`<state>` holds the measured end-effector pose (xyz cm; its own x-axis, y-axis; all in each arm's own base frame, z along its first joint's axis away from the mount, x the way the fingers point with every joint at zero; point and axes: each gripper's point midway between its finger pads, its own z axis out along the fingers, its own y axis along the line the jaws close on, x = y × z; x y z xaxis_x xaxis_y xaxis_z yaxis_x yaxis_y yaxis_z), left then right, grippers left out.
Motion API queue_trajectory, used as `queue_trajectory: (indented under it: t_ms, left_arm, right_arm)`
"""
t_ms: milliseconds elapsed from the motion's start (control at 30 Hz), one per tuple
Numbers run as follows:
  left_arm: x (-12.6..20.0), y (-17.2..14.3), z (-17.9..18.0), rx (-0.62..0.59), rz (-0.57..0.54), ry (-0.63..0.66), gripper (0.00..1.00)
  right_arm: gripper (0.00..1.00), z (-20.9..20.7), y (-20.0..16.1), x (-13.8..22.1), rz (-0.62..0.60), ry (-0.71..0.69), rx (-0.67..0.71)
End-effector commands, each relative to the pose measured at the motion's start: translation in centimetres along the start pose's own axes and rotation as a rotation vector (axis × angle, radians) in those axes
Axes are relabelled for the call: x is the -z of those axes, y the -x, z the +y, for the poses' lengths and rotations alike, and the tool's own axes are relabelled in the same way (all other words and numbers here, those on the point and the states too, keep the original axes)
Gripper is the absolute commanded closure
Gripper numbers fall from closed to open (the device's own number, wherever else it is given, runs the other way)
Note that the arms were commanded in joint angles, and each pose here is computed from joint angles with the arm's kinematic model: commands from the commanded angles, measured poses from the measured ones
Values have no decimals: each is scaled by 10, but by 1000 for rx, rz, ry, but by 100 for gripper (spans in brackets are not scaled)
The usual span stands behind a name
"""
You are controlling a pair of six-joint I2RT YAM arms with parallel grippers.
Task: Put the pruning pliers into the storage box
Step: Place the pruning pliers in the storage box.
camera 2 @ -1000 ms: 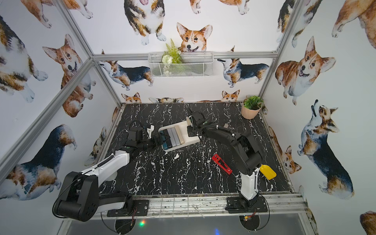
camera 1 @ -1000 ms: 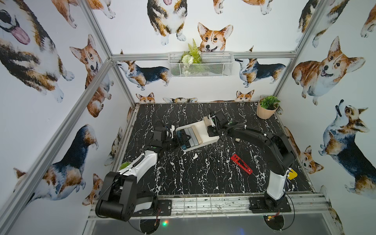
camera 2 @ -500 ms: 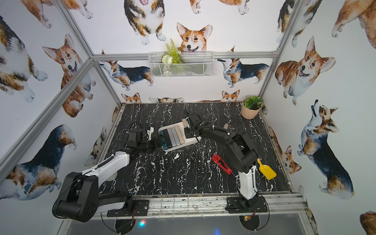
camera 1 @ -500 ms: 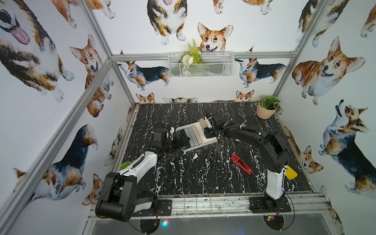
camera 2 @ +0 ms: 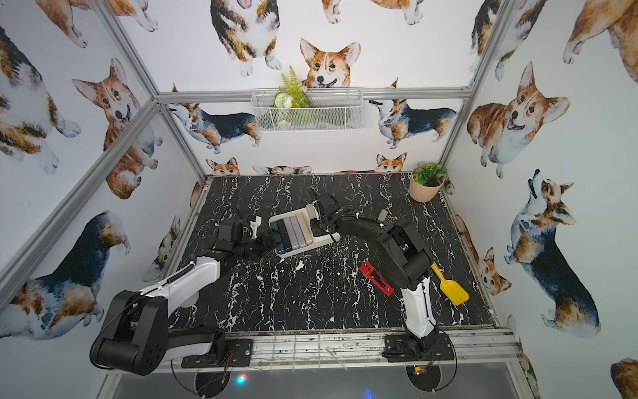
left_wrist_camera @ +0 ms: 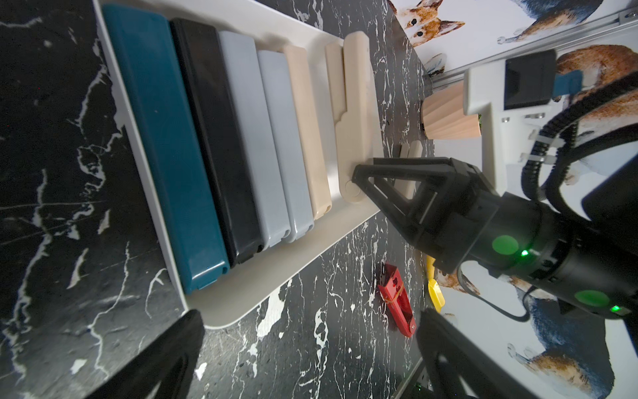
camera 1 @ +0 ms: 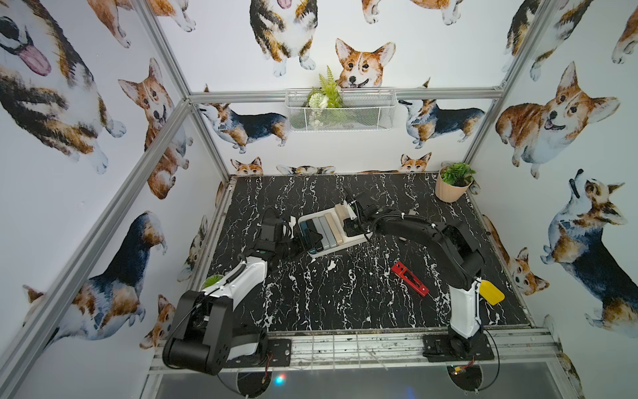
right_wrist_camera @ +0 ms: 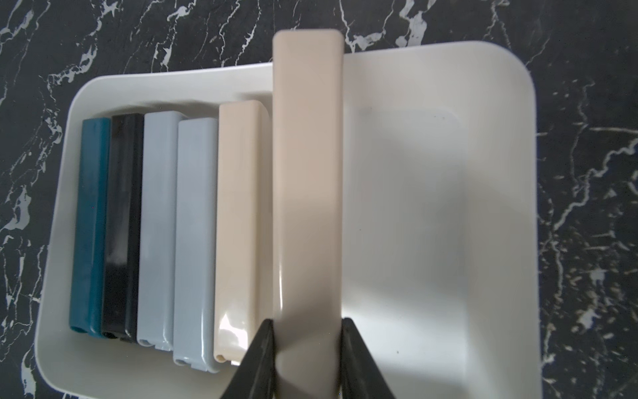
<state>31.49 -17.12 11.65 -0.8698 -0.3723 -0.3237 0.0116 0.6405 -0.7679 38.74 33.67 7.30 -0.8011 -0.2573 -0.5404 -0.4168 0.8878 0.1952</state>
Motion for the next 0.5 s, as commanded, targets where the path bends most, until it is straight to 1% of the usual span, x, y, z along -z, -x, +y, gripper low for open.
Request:
queue_trajectory:
  t_ms: [0, 467]
  left_arm:
    - [1, 1, -1, -11, -9, -2, 0]
    - [3, -2, 3, -9, -12, 5, 0]
  right_arm:
    - [100, 7, 10, -2, -37, 23, 22]
    - [100, 9, 3, -14, -9, 25, 29]
